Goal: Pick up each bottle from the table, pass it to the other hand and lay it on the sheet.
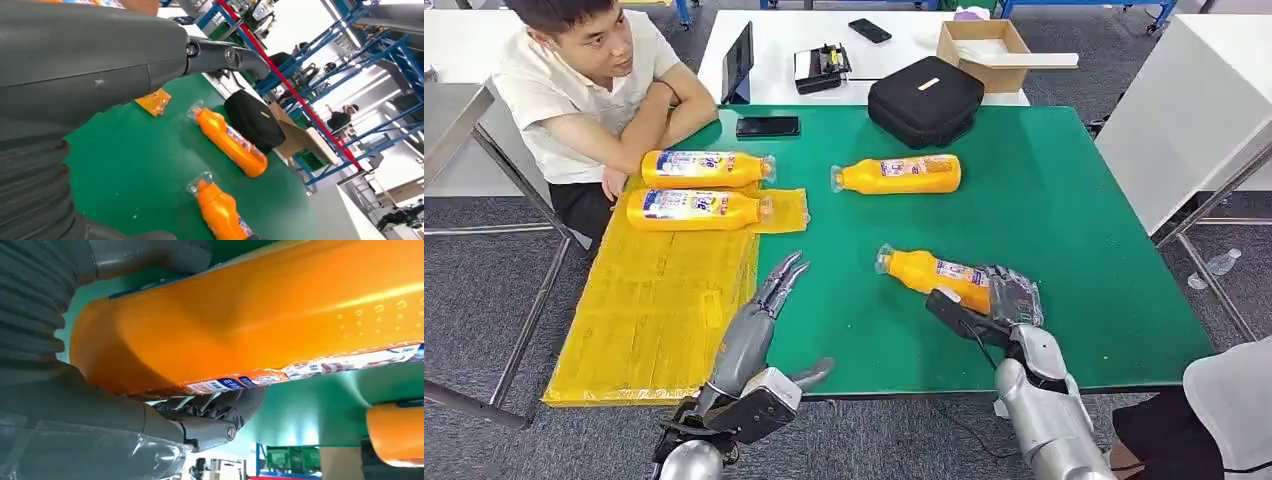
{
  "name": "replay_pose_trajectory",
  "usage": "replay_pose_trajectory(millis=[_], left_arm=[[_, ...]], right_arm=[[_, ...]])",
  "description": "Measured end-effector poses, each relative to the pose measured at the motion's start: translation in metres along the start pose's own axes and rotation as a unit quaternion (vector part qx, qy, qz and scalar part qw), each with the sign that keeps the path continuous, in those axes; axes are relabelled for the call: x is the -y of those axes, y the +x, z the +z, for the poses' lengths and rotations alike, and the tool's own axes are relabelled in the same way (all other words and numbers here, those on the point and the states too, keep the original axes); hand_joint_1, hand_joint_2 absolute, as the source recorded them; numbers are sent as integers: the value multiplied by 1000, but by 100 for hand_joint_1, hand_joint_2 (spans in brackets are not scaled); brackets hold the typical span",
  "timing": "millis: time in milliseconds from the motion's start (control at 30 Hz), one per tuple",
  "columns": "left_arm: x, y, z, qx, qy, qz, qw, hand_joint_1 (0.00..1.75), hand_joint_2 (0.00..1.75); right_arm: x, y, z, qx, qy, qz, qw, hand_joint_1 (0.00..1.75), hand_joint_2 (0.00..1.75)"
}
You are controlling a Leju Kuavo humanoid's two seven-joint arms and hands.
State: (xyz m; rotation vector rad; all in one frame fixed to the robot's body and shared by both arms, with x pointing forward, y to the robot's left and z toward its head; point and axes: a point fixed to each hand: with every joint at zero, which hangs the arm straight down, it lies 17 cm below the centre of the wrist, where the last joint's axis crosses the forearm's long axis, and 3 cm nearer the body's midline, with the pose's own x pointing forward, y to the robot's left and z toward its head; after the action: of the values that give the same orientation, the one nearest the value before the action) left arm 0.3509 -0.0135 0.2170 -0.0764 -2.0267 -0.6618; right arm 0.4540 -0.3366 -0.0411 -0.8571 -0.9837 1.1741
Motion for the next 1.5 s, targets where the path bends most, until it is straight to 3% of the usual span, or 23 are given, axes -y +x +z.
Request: replay_pose_trajectory(millis=[133,267,533,800,900,1133,1267,1500], left_arm=[[-1,2,0,4,3,10,1000,0,175],[-1,1,0,-5,4,72,997,0,175],[-18,-20,4,-58,48,209,975,0,175],[-32,-61,19,-119,111,387,907,0,175],[-30,-72,24,-132,117,401,899,0,175],[-23,-86,31,-149,118,414,890,0,175],[-16,-92,32,-157,110,416,889,0,175],[-18,-81,17,-126,98,361,919,0,175]], right_arm=[[1,14,2,49,-1,-81,996,175,175],[5,28,15,105,-5,-195,975,175,175],[34,88,53,192,-33,-281,940,175,175],[86,177,86,304,-71,-331,891,175,175],[95,198,91,327,-71,-337,880,175,175],[105,225,99,360,-73,-343,865,175,175],[107,260,111,393,-64,-344,850,175,175],[103,301,124,425,-41,-355,831,175,175]])
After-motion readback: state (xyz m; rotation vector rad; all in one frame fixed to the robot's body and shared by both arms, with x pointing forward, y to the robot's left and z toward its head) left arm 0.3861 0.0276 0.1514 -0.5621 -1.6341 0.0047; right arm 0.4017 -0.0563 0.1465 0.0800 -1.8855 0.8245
